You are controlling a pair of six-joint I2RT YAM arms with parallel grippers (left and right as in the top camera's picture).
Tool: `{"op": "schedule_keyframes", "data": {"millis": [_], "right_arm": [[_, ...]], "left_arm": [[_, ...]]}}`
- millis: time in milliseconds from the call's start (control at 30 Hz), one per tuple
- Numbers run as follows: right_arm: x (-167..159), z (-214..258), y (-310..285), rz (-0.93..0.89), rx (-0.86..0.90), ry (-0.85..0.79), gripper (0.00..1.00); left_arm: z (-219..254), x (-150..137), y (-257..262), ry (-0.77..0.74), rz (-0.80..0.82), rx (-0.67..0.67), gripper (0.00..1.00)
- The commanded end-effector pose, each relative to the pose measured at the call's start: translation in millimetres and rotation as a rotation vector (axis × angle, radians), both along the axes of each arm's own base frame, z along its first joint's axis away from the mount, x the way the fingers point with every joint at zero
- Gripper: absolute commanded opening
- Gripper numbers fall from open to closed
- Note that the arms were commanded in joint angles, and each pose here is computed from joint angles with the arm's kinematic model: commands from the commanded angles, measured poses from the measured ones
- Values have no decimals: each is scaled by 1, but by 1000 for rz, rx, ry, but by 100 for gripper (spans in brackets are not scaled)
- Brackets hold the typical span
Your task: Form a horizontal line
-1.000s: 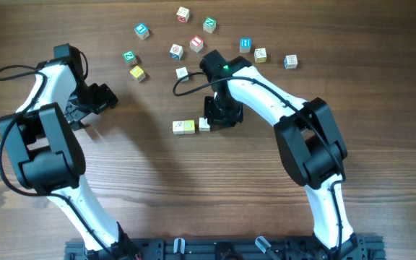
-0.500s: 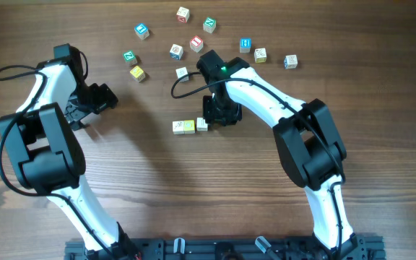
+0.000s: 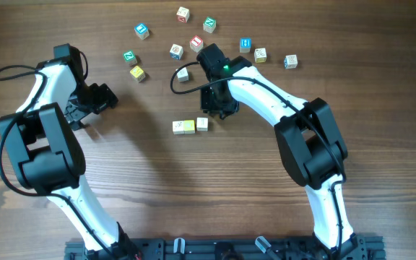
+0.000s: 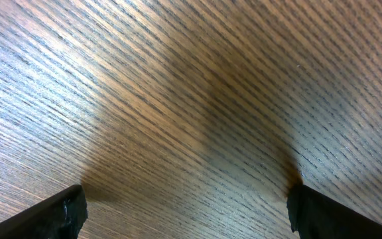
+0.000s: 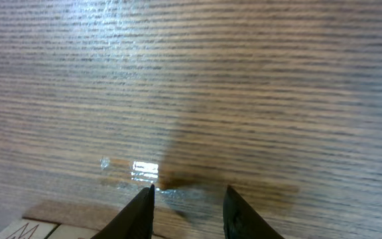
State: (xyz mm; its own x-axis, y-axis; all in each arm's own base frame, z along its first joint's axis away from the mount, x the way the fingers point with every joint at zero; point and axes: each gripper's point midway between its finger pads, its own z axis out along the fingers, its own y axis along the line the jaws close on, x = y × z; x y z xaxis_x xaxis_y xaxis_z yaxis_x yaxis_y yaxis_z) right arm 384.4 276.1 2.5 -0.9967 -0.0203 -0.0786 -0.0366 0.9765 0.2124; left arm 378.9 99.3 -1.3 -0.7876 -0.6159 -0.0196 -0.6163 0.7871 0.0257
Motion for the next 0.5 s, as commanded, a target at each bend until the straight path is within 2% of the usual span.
{"op": "schedule_keyframes", "data": {"millis": [0,467], "right_arm": [[-13,-5,7,18,52,64,35],[-25,-5,8,21,58,116,35]], "left_arm": [[-3,3,1,2,0,0,100],[-3,3,1,2,0,0,100]]}}
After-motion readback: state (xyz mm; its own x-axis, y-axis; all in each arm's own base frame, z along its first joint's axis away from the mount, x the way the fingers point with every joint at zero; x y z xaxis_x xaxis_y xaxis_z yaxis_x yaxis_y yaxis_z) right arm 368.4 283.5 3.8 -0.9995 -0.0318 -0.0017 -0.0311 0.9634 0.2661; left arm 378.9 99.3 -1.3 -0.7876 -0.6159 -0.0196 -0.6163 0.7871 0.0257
